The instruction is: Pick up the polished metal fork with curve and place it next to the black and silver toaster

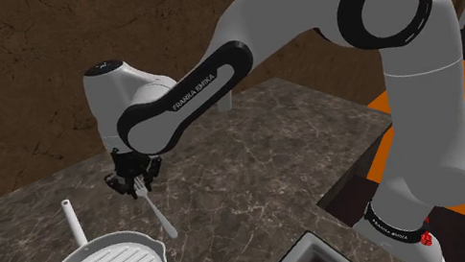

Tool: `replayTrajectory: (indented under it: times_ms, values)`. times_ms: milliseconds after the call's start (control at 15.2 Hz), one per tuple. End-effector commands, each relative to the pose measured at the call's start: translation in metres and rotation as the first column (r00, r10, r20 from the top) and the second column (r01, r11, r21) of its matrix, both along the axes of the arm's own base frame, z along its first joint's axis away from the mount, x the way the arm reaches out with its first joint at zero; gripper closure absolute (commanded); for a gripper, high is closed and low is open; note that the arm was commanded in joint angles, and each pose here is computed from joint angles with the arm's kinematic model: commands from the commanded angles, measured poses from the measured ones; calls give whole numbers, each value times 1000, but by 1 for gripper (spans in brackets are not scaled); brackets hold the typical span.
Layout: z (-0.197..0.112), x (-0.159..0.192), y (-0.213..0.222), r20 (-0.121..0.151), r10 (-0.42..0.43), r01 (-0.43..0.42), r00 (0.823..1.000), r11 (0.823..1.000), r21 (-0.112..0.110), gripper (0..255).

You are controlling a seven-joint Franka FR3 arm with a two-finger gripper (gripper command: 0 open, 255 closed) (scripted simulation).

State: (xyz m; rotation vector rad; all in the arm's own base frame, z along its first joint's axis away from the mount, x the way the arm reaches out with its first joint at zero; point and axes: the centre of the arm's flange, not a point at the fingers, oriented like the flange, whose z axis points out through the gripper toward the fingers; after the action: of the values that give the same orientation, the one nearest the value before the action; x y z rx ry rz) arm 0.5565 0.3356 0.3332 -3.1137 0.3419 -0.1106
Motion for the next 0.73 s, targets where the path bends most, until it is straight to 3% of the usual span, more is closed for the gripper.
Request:
replayTrajectory:
  times_ms: [0, 660]
  values:
    - [-5, -3, 5, -3, 3, -3, 1000, 1000, 5, 255]
    - [47, -3, 5, -3, 3, -3, 1000, 1000, 5, 255]
